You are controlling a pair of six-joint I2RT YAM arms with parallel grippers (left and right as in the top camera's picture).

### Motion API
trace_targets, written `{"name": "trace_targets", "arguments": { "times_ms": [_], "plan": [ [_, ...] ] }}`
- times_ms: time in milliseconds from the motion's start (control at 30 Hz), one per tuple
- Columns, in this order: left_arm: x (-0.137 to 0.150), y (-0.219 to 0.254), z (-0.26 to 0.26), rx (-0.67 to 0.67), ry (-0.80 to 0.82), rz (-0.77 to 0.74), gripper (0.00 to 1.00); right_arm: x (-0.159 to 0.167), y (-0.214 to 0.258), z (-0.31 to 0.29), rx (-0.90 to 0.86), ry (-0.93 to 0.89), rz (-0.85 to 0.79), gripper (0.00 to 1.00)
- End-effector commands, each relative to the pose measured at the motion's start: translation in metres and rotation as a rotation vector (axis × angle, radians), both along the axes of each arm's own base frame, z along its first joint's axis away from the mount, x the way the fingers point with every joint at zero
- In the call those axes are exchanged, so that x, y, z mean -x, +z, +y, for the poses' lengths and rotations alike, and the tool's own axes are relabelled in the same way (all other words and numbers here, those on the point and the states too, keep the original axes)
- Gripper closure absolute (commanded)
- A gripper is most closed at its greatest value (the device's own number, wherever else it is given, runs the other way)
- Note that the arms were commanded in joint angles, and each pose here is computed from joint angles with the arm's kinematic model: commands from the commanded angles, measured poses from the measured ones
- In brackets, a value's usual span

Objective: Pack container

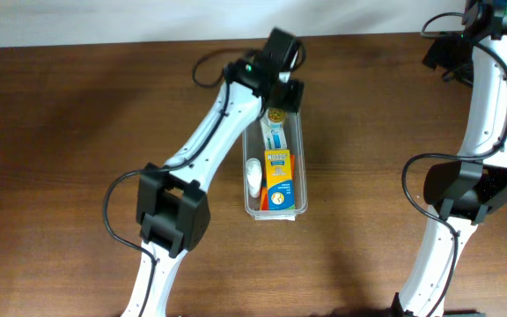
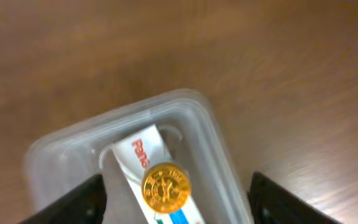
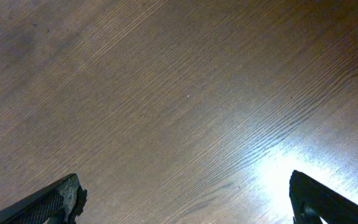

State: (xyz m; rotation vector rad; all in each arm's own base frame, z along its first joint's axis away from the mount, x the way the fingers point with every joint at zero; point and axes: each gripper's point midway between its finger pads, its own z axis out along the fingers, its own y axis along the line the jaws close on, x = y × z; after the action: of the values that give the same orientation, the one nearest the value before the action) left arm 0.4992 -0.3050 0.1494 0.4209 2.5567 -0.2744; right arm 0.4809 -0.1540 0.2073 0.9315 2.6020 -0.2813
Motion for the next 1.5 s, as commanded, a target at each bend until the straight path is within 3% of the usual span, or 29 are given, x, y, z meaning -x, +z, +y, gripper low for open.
{"name": "trace_targets", "arguments": {
  "times_ms": [0,133,300,667,1033,1467],
  "plan": [
    [-0.015,0.069,0.009,0.045,0.012,-0.124,0.21,-0.002,0.002,-0.003,0.015,-0.009,-0.008,0.02],
    [-0.016,0.136,0.036,0.087,0.048,-0.212,0.01,-0.002,0.002,-0.003,0.015,-0.009,-0.008,0.01],
    [0.006,0.175,0.083,0.078,0.106,-0.209,0.01,-0.002,0.002,-0.003,0.015,-0.009,-0.008,0.02],
    [0.051,0.205,0.15,0.064,0.187,-0.147,0.01,-0.002,0.002,-0.003,0.015,-0.008,-0.008,0.02],
    [0.098,0.307,0.26,-0.084,0.328,-0.442,0.01,-0.002,0.002,-0.003,0.015,-0.009,-0.008,0.02],
    [0.186,0.379,0.32,-0.18,0.451,-0.641,0.01,-0.002,0.002,-0.003,0.015,-0.009,-0.008,0.02]
  ]
}}
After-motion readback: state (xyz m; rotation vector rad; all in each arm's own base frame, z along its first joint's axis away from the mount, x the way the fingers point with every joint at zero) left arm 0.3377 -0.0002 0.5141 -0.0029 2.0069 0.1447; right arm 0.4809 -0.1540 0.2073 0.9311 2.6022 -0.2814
